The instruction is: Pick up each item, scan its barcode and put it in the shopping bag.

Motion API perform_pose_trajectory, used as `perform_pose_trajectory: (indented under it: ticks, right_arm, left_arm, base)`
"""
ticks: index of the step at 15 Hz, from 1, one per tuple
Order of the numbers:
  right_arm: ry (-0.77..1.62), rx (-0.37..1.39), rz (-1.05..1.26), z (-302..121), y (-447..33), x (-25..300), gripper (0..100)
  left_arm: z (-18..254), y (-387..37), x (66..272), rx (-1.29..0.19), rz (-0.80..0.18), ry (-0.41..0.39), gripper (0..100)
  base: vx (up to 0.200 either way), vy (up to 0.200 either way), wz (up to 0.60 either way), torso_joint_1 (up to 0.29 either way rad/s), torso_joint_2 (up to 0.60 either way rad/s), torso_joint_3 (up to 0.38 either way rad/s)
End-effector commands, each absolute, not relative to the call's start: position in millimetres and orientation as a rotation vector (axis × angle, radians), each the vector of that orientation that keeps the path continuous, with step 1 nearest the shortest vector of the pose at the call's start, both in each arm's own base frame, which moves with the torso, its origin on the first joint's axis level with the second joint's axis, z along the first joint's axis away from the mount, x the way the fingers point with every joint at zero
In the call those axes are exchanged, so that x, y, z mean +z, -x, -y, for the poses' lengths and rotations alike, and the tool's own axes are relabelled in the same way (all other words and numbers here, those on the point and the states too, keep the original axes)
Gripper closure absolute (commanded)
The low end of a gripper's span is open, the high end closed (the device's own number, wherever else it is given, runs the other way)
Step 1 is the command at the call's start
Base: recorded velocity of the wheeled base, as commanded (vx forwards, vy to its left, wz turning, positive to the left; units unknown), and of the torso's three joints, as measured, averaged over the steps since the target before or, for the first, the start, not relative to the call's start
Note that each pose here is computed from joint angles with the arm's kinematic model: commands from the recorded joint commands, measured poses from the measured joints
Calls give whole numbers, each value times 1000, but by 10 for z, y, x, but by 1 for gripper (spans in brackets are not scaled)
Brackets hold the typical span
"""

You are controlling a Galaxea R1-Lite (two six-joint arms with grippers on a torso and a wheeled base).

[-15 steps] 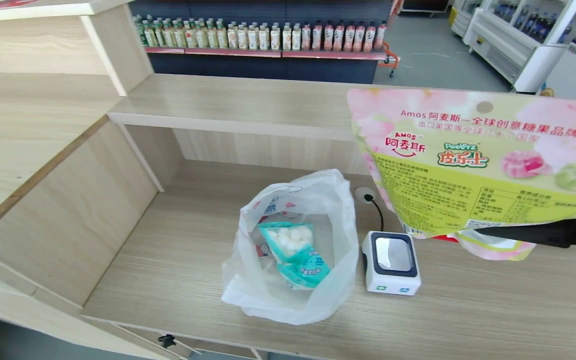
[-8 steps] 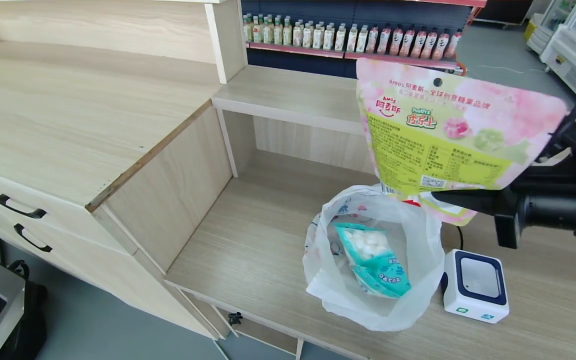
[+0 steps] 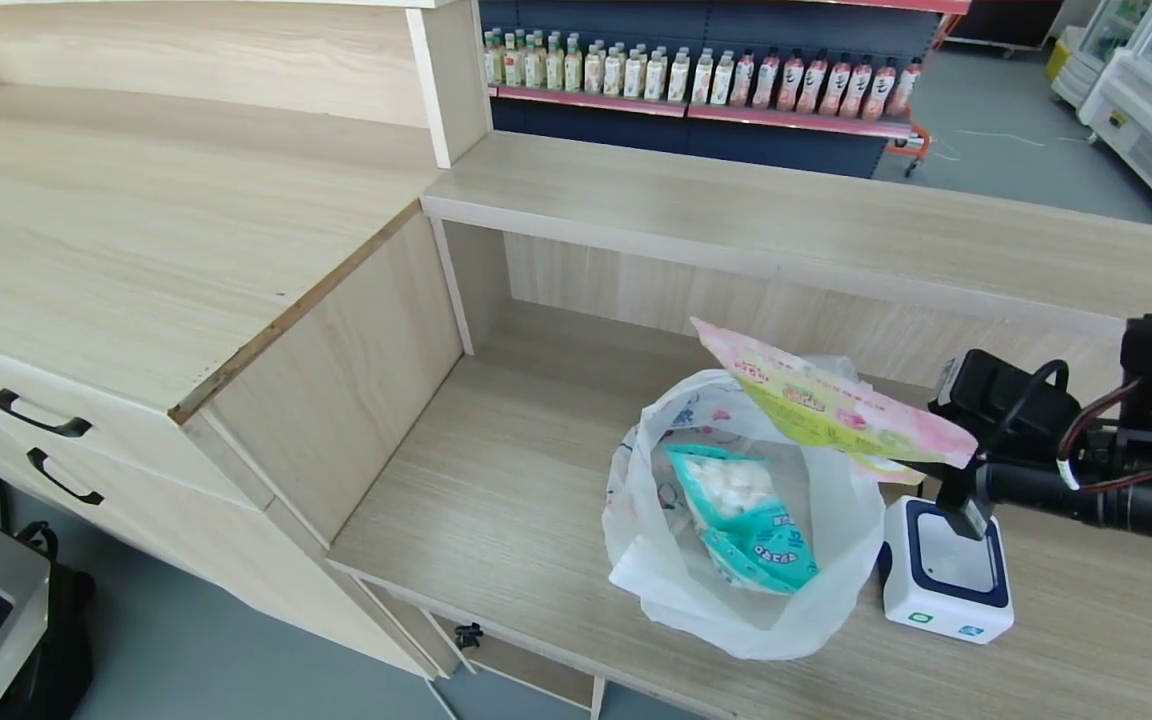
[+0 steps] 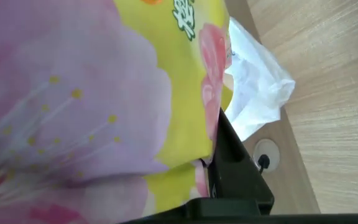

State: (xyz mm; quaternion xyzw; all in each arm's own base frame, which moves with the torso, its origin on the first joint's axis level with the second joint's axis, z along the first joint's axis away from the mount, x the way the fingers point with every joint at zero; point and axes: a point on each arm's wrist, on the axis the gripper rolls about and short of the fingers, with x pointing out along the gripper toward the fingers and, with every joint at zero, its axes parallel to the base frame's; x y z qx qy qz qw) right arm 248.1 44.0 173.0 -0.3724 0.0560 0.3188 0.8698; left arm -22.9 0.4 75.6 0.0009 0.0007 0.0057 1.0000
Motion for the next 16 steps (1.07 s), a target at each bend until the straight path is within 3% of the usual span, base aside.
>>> perform_pose_trajectory:
  ticks: [1, 12, 16]
  right_arm:
    - [771, 682, -157, -444, -2542, 1525, 100]
    - [863, 739, -74, -435, -2702, 1063, 100]
    - [928, 722, 65, -421, -2965, 939, 100]
  left_arm:
    - [-4, 229, 756, 12, -2, -2, 0]
    - [-4, 229, 756, 12, -2, -2, 0]
    - [-4, 229, 756, 12, -2, -2, 0]
  base:
    - [0, 0, 0, 0, 0, 0]
    - [0, 0, 0, 0, 0, 0]
    - [0, 0, 0, 0, 0, 0]
